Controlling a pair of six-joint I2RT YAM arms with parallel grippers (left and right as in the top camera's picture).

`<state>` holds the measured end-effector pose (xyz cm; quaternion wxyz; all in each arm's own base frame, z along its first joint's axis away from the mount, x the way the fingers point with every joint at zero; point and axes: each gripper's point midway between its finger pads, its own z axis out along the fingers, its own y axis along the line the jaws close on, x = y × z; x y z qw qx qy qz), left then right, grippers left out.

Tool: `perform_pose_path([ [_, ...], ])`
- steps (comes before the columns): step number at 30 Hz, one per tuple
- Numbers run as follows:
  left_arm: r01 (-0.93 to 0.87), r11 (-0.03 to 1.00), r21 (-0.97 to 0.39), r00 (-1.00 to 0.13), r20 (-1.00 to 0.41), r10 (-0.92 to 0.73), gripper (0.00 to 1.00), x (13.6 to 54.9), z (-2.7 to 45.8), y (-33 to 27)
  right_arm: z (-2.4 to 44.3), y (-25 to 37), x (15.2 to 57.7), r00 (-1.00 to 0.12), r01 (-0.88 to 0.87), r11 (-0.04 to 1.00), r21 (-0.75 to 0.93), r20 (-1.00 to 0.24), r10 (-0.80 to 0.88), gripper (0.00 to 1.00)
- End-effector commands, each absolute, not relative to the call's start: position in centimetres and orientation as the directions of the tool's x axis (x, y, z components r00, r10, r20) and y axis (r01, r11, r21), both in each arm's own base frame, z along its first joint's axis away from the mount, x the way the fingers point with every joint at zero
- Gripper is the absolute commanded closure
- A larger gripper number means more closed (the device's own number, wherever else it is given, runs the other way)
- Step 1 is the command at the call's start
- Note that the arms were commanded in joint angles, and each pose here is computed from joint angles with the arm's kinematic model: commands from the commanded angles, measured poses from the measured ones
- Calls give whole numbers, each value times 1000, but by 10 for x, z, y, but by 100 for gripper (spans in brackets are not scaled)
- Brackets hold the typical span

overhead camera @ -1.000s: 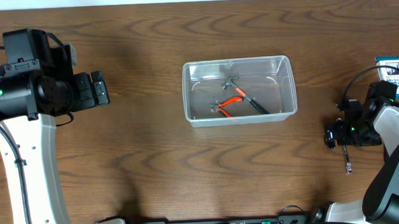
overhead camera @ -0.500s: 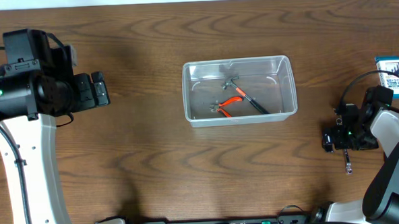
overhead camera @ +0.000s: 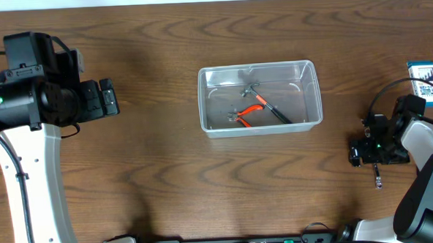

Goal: Pack container
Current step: 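Lower the right gripper and close it on the wrench shaft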

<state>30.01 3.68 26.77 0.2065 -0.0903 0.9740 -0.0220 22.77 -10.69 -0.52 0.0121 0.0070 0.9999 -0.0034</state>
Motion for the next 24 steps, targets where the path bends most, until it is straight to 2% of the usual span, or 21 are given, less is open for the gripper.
perform_pose_path([
  [1,-174,982,-73,-893,-409,-189,2,301,272,40,-7,-109,224,-1000,18,1000,-5,-20,18,1],
  [24,-174,982,-73,-893,-409,-189,2,301,272,40,-9,-111,226,-999,25,1000,-11,-34,25,1],
])
